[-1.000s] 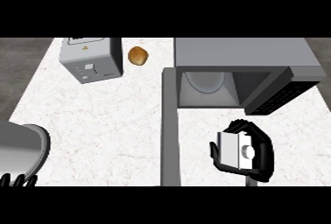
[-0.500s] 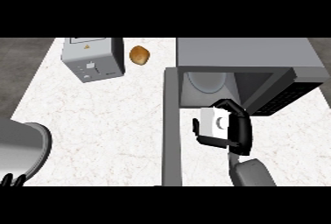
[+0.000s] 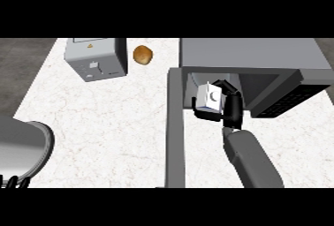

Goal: Pick up the milk, place it into the microwave and close the microwave

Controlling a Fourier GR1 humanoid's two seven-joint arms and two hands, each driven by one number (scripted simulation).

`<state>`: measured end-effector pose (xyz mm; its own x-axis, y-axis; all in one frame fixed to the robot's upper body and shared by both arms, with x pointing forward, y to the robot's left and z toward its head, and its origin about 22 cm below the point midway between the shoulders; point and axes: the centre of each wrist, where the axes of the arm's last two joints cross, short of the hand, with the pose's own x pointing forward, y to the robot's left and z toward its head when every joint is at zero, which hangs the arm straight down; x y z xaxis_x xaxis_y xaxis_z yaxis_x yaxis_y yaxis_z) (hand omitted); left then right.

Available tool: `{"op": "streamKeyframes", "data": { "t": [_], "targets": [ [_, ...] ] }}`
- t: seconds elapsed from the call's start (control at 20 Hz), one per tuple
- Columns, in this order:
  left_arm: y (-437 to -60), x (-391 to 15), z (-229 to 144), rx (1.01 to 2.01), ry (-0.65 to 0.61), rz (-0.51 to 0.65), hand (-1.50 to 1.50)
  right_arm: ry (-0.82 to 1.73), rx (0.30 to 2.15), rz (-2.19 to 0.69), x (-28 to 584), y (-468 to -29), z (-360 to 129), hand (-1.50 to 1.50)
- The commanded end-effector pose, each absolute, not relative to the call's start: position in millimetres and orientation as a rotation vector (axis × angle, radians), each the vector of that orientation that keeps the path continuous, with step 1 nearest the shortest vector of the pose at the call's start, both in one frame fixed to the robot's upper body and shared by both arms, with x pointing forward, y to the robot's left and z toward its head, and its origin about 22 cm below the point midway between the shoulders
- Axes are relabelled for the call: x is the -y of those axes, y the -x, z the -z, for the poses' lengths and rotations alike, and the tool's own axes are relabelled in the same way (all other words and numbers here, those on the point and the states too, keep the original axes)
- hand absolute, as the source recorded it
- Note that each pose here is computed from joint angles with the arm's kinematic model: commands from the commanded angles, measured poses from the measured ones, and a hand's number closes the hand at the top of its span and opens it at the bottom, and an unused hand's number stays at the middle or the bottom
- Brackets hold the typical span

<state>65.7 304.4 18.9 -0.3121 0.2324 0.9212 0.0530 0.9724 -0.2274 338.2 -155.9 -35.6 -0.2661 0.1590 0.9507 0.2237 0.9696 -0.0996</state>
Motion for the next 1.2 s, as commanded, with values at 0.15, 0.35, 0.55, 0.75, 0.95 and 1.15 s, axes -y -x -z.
{"op": "streamKeyframes", "data": {
  "t": [0.15, 0.35, 0.55, 0.75, 0.95, 1.15],
  "targets": [
    [-65, -302, -25, 1.893, 0.224, -0.187, -1.50, 0.379, 1.783, 0.046, 164, -377, 41, 1.50],
    [-67, -313, -17, 1.892, 0.235, -0.159, -1.50, 0.503, 1.749, -0.026, 194, -384, 46, 1.50],
    [-72, -317, -18, 1.884, 0.245, -0.148, -1.50, 0.527, 1.745, -0.081, 189, -400, 31, 1.50],
    [-86, -307, -24, 1.903, 0.250, -0.138, -1.50, 0.606, 1.762, -0.124, 210, -401, 30, 1.50],
    [-77, -320, -21, 1.895, 0.266, -0.136, -1.50, 0.697, 1.786, -0.158, 209, -400, 33, 1.50],
    [-79, -318, -14, 1.879, 0.269, -0.137, -1.50, 0.787, 1.830, -0.209, 209, -403, 29, 1.50]
  ]
}}
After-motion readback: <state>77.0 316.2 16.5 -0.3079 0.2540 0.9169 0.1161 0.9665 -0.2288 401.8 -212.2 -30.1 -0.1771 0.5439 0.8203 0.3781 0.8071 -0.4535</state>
